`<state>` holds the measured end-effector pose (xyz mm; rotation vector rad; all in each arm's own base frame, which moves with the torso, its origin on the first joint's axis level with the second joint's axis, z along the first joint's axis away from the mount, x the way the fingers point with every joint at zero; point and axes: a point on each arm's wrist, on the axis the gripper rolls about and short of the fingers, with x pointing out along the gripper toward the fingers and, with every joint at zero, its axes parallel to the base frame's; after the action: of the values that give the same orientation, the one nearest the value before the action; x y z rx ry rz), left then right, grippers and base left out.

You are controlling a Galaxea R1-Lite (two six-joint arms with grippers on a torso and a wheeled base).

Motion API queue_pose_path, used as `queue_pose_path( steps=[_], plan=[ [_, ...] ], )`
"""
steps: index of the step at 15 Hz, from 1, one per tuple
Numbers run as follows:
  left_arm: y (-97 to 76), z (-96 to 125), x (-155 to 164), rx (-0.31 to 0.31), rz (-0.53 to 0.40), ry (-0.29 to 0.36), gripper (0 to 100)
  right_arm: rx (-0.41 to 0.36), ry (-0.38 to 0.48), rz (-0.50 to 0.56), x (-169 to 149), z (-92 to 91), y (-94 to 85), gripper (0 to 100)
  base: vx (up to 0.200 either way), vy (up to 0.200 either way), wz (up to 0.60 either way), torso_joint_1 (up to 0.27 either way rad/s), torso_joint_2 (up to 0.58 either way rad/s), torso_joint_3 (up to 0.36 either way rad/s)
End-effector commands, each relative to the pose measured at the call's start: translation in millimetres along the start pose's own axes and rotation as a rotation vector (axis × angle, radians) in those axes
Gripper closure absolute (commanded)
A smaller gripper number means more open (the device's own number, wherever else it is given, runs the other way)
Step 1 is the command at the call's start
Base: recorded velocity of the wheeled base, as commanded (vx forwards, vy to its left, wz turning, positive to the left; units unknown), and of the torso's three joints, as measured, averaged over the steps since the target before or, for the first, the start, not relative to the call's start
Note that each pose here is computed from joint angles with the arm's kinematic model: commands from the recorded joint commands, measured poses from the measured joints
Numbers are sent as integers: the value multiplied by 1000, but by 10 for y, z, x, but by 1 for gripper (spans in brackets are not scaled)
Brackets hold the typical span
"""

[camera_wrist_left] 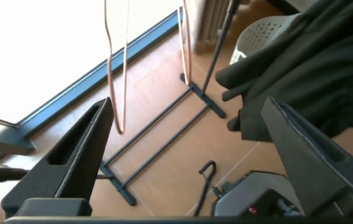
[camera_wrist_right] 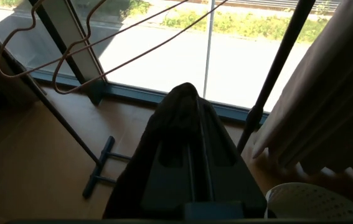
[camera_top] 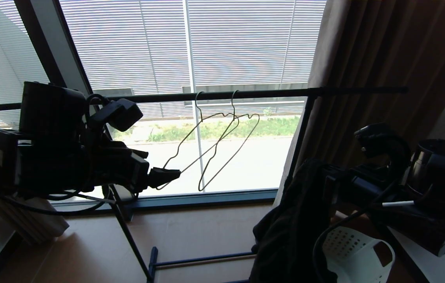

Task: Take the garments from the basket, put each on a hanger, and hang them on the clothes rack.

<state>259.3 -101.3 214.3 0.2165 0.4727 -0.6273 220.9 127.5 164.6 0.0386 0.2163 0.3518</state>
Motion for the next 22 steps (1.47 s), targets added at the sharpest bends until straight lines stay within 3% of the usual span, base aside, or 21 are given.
queue_pose_path(
  steps=[1,4,7,14,20,21,22],
  plan=[
    [251,-15,436,18,21,58,0,-1,0,-1,-12,-8,-4,100,0,0,0,0,0,0],
    [499,2,886,11,44,81,0,2,-20,6,-68,43,-7,100,0,0,0,0,0,0],
    [578,98,1137,13,50,59,0,2,-17,5,-65,35,-8,100,0,0,0,0,0,0],
    [633,16,1501,-11,107,90,0,1,-14,6,-62,30,-7,100,0,0,0,0,0,0],
    [642,15,1552,-17,112,85,0,1,-10,4,-60,12,-9,100,0,0,0,0,0,0],
    [637,20,1554,-17,111,82,100,1,-11,5,-68,14,-10,100,0,0,0,0,0,0],
    [612,25,1561,-17,109,82,100,2,-11,6,-69,14,-7,100,0,0,0,0,0,0]
  ],
)
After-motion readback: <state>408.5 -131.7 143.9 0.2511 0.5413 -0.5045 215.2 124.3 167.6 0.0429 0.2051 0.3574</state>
